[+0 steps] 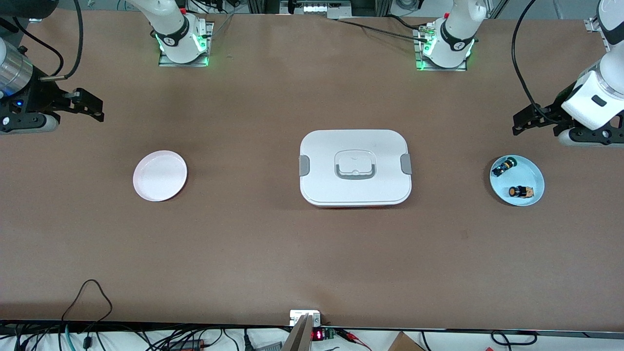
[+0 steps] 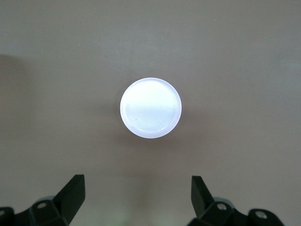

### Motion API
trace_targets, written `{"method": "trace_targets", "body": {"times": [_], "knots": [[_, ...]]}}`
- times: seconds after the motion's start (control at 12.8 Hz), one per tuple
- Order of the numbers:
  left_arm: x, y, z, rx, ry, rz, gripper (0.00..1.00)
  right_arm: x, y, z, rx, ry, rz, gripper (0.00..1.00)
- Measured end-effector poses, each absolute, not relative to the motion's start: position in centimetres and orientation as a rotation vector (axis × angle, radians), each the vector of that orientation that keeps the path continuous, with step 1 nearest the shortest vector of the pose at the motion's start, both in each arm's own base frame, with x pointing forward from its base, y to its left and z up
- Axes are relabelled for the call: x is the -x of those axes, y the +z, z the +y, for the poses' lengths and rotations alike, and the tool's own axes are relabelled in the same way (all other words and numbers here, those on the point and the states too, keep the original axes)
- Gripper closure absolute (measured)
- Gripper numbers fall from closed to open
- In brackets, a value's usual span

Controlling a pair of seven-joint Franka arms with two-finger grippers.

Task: Transfer orange switch to right arm and place
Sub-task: 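Move the left gripper down over the light-blue dish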

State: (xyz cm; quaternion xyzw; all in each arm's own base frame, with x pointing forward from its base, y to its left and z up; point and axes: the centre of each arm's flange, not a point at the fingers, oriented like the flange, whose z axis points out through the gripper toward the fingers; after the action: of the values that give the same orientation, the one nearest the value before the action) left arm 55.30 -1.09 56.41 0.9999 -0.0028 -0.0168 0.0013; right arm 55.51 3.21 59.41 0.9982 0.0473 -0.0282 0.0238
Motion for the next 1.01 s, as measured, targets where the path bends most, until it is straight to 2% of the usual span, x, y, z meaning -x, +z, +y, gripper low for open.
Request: {"method": "trace_targets", "body": {"times": [0.47,1.01], "knots": [[-55.4,56.3,-1.1,-3.139,-0.057,-0.008,0.00,-55.5,59.4,3.4,-3.090,-0.087,0.150,0.00],[-56.0,52.9,2.9,-3.045,-0.206,0.135,0.00,-55.5,59.4,3.5,-3.090,-0.087,0.153,0.00]]}}
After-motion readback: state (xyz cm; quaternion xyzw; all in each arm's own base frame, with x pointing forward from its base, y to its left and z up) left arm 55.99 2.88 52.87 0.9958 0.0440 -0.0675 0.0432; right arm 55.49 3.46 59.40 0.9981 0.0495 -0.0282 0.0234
